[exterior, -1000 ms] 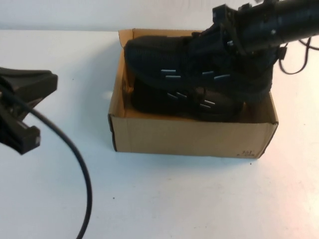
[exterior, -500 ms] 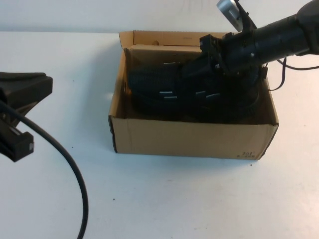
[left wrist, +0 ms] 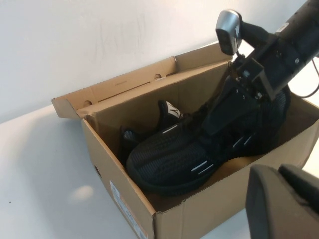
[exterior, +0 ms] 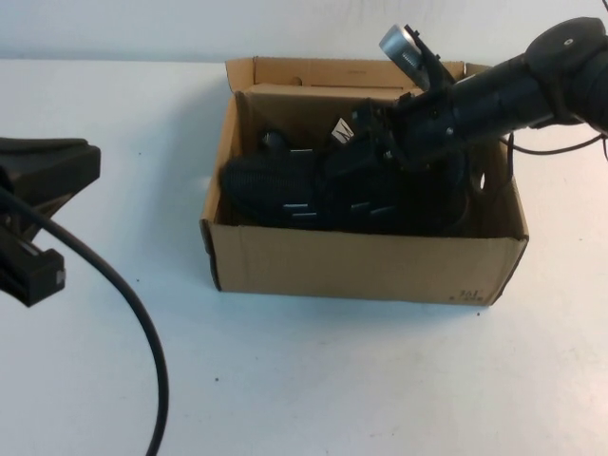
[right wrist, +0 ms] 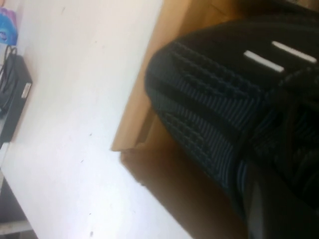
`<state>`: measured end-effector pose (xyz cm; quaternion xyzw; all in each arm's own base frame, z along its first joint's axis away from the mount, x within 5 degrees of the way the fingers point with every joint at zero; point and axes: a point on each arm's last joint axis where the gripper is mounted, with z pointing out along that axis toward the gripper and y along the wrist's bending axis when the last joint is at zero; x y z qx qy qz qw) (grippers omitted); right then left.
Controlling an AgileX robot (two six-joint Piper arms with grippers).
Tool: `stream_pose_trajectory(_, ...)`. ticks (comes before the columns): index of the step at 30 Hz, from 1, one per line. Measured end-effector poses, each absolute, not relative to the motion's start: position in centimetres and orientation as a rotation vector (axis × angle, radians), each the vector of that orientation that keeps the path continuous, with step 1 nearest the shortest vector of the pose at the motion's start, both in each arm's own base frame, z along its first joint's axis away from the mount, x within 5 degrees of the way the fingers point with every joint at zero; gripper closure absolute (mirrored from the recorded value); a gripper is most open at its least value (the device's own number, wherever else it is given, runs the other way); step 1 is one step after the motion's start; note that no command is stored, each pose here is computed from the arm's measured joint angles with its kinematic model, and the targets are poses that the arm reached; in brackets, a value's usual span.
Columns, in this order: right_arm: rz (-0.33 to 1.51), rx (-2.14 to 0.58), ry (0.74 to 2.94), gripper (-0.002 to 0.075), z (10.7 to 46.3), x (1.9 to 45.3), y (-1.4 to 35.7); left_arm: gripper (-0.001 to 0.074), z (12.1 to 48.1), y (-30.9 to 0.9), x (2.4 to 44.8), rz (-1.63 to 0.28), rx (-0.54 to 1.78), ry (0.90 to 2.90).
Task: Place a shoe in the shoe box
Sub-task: Adjust the shoe
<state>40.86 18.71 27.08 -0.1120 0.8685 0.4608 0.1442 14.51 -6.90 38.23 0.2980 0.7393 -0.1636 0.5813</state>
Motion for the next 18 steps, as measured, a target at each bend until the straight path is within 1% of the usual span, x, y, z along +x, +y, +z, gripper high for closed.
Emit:
stream_pose_trajectory(4, 1.284, -0.273, 2.563, 0.0730, 26.1, 40.7, 18.9, 0.0736, 38.2, -6.9, 14.5, -0.384, 0.696, 1.729)
stream_pose_trajectory(10, 1.230, -0.267, 2.621, 0.0730, 24.8, 40.8, 18.8, 0.0736, 38.2, -6.9, 14.5, -0.391, 0.688, 1.733)
stream_pose_trajectory(15, 1.220, -0.268, 2.628, 0.0730, 24.7, 40.8, 18.8, 0.0736, 38.2, -6.9, 14.5, -0.395, 0.684, 1.735)
stream_pose_trajectory(18, 1.225, -0.244, 2.637, 0.0708, 24.7, 40.8, 18.8, 0.0736, 38.2, -6.9, 14.5, -0.395, 0.684, 1.735)
